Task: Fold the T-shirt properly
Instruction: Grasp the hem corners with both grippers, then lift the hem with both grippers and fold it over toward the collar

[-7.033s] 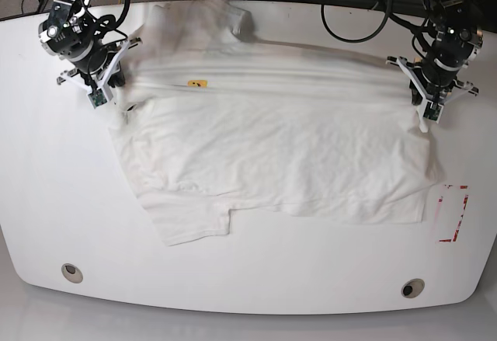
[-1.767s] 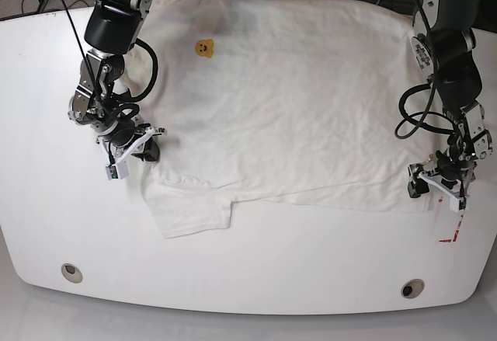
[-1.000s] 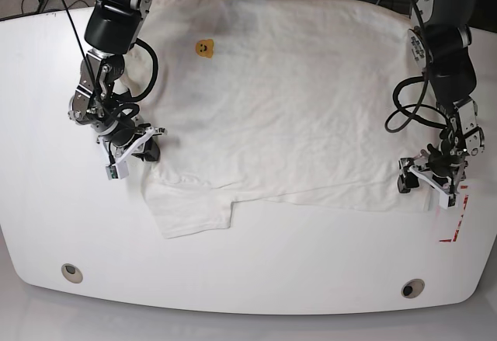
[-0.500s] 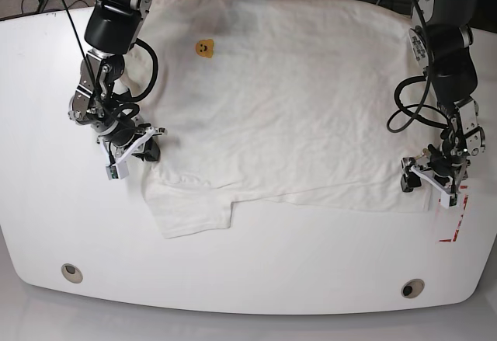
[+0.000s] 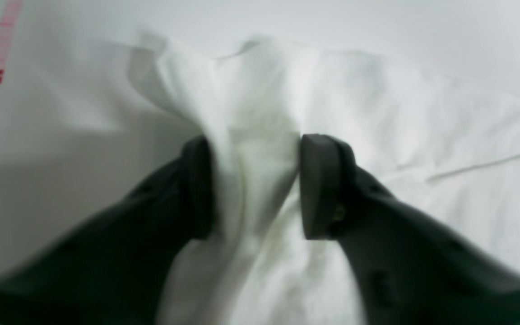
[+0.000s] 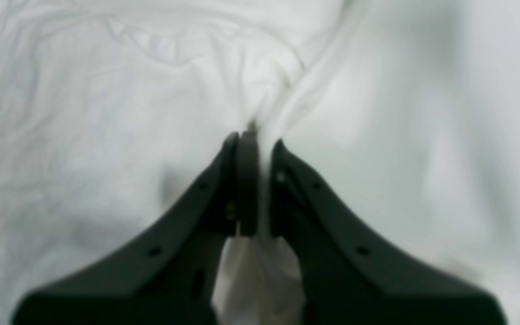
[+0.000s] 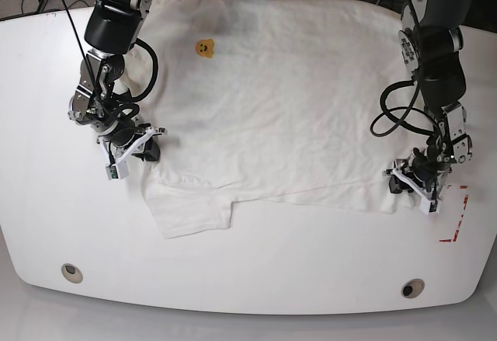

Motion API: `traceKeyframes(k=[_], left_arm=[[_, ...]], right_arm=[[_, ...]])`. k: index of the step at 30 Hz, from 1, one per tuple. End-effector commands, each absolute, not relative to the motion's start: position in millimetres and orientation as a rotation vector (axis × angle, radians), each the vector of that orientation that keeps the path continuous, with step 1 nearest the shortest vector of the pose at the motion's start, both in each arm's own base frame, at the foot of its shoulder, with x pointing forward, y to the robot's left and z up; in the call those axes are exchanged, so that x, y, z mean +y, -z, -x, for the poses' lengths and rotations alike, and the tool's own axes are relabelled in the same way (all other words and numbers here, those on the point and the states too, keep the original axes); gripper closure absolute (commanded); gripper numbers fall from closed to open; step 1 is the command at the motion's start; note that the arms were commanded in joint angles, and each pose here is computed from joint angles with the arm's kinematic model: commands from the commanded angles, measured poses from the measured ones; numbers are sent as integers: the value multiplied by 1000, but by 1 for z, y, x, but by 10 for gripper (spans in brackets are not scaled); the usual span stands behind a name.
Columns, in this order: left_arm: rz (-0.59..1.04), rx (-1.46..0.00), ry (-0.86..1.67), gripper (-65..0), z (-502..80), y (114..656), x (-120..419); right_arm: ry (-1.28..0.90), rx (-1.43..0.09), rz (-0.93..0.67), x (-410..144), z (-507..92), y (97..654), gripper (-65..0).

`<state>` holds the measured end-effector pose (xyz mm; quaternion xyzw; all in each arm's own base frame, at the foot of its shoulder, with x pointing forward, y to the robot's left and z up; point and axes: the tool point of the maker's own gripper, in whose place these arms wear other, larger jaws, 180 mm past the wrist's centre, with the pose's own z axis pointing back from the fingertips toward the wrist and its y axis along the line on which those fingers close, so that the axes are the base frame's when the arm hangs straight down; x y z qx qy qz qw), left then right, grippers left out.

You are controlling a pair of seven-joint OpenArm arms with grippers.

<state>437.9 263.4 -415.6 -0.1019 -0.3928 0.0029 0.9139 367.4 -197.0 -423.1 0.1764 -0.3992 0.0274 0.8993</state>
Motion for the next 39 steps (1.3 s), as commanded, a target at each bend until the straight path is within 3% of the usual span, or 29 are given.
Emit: traceKeyframes(k=[1, 9, 26, 39], left_arm=[[199, -748, 22, -17, -432, 422, 263], [188, -746, 31, 0, -433, 415, 266], [24, -834, 149, 0, -428, 314, 282], [22, -974, 191, 0, -452, 236, 260]], right_arm=[[-75, -859, -353, -202, -376, 410, -16], [-105, -895, -323, -205, -381, 394, -16], [-215, -962, -203, -212, -377, 345, -14], [-270, -1049, -93, -245, -407, 291, -14]])
